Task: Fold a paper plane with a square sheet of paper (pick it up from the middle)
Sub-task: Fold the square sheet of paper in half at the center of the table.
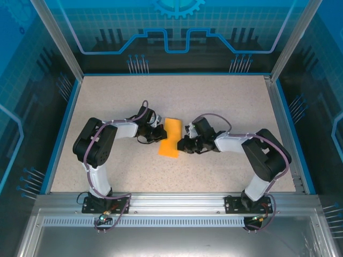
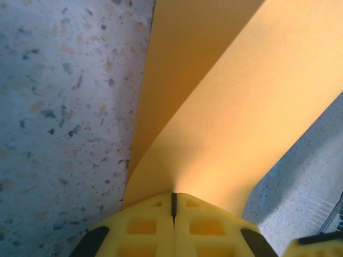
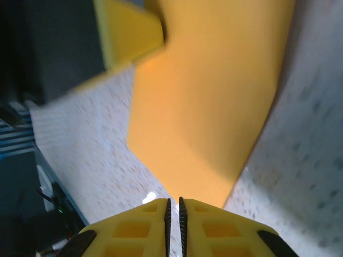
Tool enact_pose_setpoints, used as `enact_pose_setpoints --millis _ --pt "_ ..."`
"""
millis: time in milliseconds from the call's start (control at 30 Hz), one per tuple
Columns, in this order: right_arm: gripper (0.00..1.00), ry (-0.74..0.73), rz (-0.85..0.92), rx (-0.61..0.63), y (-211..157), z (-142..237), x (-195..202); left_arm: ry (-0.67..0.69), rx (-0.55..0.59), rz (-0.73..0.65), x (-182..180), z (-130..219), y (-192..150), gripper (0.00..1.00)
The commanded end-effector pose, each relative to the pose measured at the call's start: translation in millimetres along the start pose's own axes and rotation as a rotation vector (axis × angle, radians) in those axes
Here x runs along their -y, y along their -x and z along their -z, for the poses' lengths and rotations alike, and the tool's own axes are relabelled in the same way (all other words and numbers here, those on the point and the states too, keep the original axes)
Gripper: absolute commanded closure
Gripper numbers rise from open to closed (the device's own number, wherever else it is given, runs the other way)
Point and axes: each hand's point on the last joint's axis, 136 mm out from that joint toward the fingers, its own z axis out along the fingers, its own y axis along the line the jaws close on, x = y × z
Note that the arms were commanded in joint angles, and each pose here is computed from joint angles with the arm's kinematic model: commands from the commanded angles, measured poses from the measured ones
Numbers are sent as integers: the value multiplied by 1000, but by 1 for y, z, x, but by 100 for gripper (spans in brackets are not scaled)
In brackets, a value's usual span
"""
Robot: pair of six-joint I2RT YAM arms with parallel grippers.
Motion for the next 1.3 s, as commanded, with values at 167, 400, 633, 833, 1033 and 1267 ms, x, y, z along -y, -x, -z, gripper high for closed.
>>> enact_pose_setpoints --millis 167,400,633,833,1033,1267 --pt "85 51 12 45 58 -5 -15 53 -80 32 -22 -13 -21 100" --pt "85 9 -7 39 67 -17 9 57 -83 31 -23 -13 -23 100" --pt "84 -93 -42 -10 54 -32 48 59 -84 28 -24 -13 -24 100" --pt "83 -63 -50 -37 48 -33 42 60 -87 28 -25 -13 -25 100" --pt "83 11 15 20 78 -3 6 66 -90 25 -26 -13 -25 100" --pt "84 11 12 8 92 -5 12 65 -94 27 -26 -14 -26 100"
